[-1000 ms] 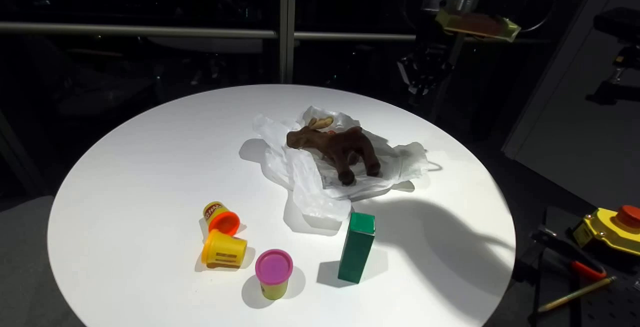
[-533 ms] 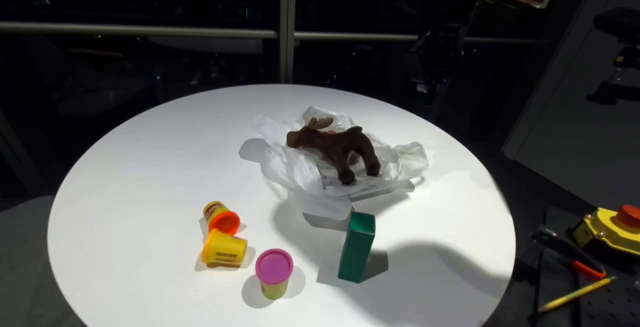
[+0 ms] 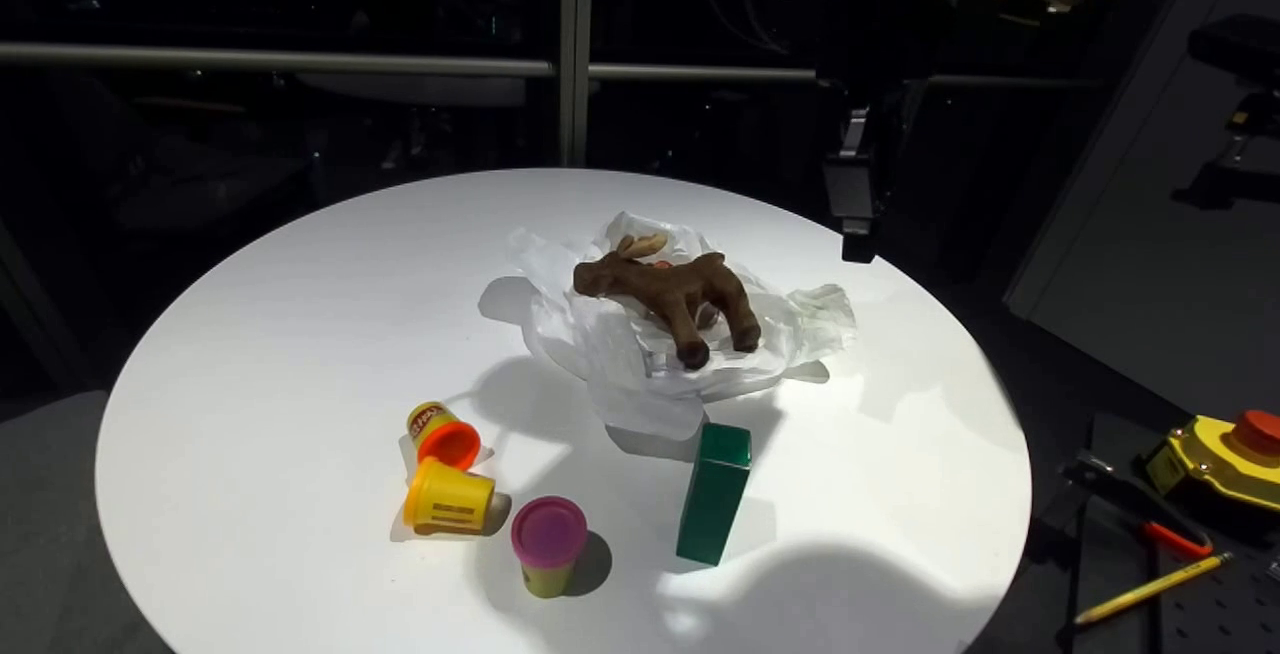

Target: Put the objects inside the plastic

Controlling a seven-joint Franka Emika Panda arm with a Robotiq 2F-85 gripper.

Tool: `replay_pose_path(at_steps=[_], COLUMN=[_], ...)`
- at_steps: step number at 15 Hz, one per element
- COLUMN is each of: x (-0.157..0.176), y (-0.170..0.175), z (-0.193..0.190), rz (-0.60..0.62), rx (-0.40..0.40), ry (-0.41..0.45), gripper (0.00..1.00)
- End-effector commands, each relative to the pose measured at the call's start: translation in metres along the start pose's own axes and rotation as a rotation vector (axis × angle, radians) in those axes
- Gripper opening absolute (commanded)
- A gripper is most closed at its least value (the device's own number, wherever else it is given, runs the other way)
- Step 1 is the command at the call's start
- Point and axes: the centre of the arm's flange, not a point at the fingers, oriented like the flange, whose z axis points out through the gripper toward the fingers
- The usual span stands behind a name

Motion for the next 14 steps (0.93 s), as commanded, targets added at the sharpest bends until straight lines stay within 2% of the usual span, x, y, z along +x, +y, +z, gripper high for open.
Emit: replay_pose_path(at_steps=[1,3,4,7,11,14], x=[-0.006,-0.009,-0.012,-0.019,-0.042,-0.061], y=[-0.004,-0.001,0.004,0.03,0.091,0.127], z=[0.008,0.01,0.01,0.007,0.022,0.045], rz=[-0.137,-0.174,-0.177,-0.133,-0.056,-0.045], rx=[-0.047,-0.064,-0.064,-0.078,-0.123,-0.142], ry=[0.019,0.03,0.038,0.076,0.038,0.011], gripper=[0.34,0.37,0.44,0.66,0.96,1.0])
